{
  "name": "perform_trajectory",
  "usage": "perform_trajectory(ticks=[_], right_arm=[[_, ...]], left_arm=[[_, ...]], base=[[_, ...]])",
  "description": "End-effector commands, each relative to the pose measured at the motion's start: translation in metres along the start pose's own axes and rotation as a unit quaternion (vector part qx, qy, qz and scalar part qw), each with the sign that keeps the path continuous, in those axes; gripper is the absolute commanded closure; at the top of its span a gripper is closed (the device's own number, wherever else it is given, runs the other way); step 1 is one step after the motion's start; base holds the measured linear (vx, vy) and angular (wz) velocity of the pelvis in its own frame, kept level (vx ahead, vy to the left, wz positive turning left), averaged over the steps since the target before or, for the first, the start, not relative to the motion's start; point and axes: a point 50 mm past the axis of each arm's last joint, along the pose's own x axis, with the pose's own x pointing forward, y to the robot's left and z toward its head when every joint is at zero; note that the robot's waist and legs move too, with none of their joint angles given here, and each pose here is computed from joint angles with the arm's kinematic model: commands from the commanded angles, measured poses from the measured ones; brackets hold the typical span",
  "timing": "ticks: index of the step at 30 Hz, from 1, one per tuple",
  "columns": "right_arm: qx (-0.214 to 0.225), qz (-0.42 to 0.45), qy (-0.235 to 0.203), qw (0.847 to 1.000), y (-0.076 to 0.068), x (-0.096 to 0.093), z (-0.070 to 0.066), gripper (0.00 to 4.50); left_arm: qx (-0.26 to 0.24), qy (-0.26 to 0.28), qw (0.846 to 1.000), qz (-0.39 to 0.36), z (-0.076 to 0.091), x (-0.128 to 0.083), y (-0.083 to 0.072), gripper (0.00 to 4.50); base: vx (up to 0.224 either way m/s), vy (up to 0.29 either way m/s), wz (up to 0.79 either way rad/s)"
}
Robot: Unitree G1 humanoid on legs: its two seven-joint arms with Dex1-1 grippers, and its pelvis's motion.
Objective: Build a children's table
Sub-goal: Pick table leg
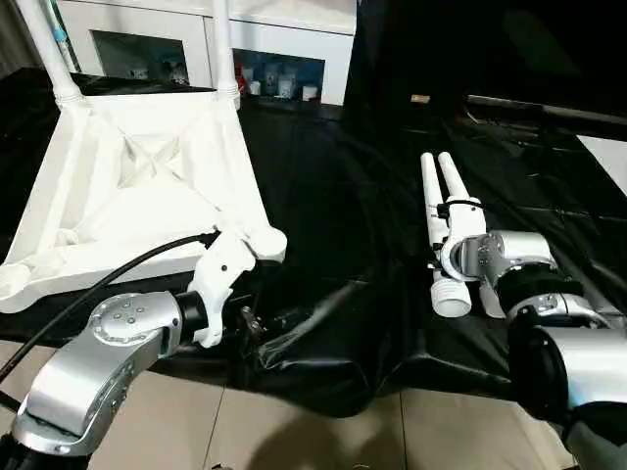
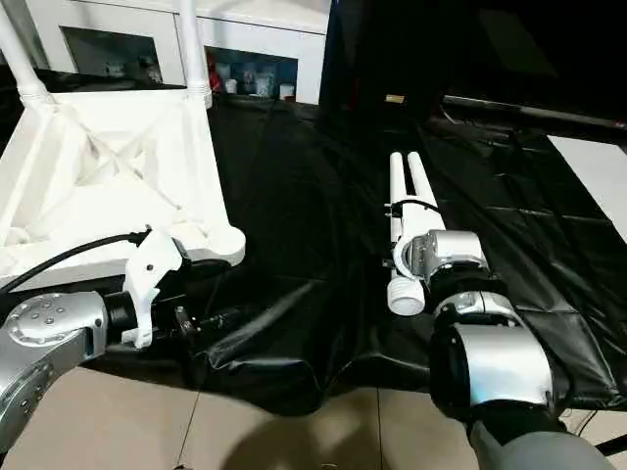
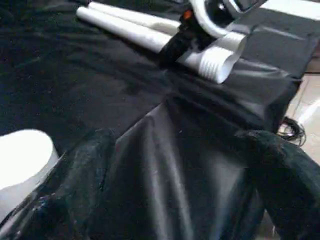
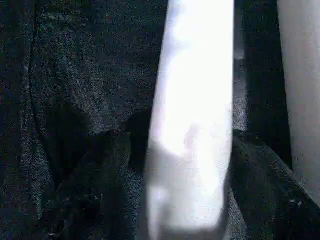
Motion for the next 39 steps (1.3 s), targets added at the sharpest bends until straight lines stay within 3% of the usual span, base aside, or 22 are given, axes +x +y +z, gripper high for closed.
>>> perform_trajectory(ticks=[1,10,17,18,20,21,23,26,27,28,29,32,36,39], right_arm=[[0.013,-0.002,-0.005,1.000,-0.005,-0.002,0.004,1.69],[0.036,0.010,-0.013,0.999,-0.002,-0.002,0.006,2.50],[0.041,0.018,-0.016,0.999,0.002,-0.002,0.005,2.66],[0.037,0.024,-0.024,0.999,0.004,-0.002,0.006,2.66],[0.021,0.057,-0.081,0.995,0.017,-0.006,0.019,2.66],[0.021,0.059,-0.083,0.995,0.017,-0.006,0.019,2.66],[0.001,0.125,-0.161,0.979,0.037,-0.016,0.033,2.66],[0.006,0.208,-0.216,0.954,0.055,-0.029,0.041,2.66],[0.015,0.255,-0.235,0.938,0.064,-0.037,0.043,2.66],[0.031,0.340,-0.258,0.904,0.076,-0.052,0.045,2.66],[0.031,0.354,-0.261,0.897,0.077,-0.055,0.045,2.66],[0.009,0.470,-0.276,0.838,0.088,-0.078,0.035,2.66],[-0.017,0.510,-0.282,0.812,0.090,-0.088,0.025,2.66],[-0.027,0.531,-0.286,0.797,0.091,-0.096,0.020,2.67]], left_arm=[[0.008,0.004,1.000,-0.002,0.003,0.001,0.000,0.00],[0.007,0.003,1.000,0.014,0.005,-0.003,0.007,0.00],[-0.009,-0.027,0.999,0.045,0.013,-0.006,0.019,0.00],[-0.015,-0.032,0.998,0.061,0.014,-0.005,0.023,0.00],[-0.052,-0.087,0.988,0.114,0.029,0.001,0.038,0.00],[-0.054,-0.089,0.988,0.115,0.029,0.001,0.038,0.00],[-0.128,-0.163,0.966,0.153,0.046,0.011,0.048,0.00],[-0.178,-0.204,0.950,0.157,0.058,0.022,0.051,0.00],[-0.197,-0.221,0.943,0.153,0.063,0.027,0.052,0.00],[-0.232,-0.251,0.929,0.144,0.074,0.035,0.053,0.00],[-0.239,-0.256,0.926,0.142,0.076,0.036,0.054,0.00],[-0.291,-0.298,0.903,0.105,0.095,0.043,0.060,0.00],[-0.317,-0.320,0.890,0.071,0.109,0.047,0.060,0.00],[-0.326,-0.316,0.888,0.069,0.112,0.050,0.060,0.00]], base=[[0.000,0.000,0.00],[0.000,0.000,0.00],[0.000,0.000,0.00],[0.000,0.000,0.00],[0.000,0.000,0.00],[0.000,0.000,0.00],[0.000,0.000,0.00],[0.000,0.000,0.00],[0.000,0.000,0.00],[0.000,0.000,0.00],[0.000,0.000,0.00],[0.000,0.000,0.00],[0.000,0.000,0.00],[0.000,0.000,0.00]])
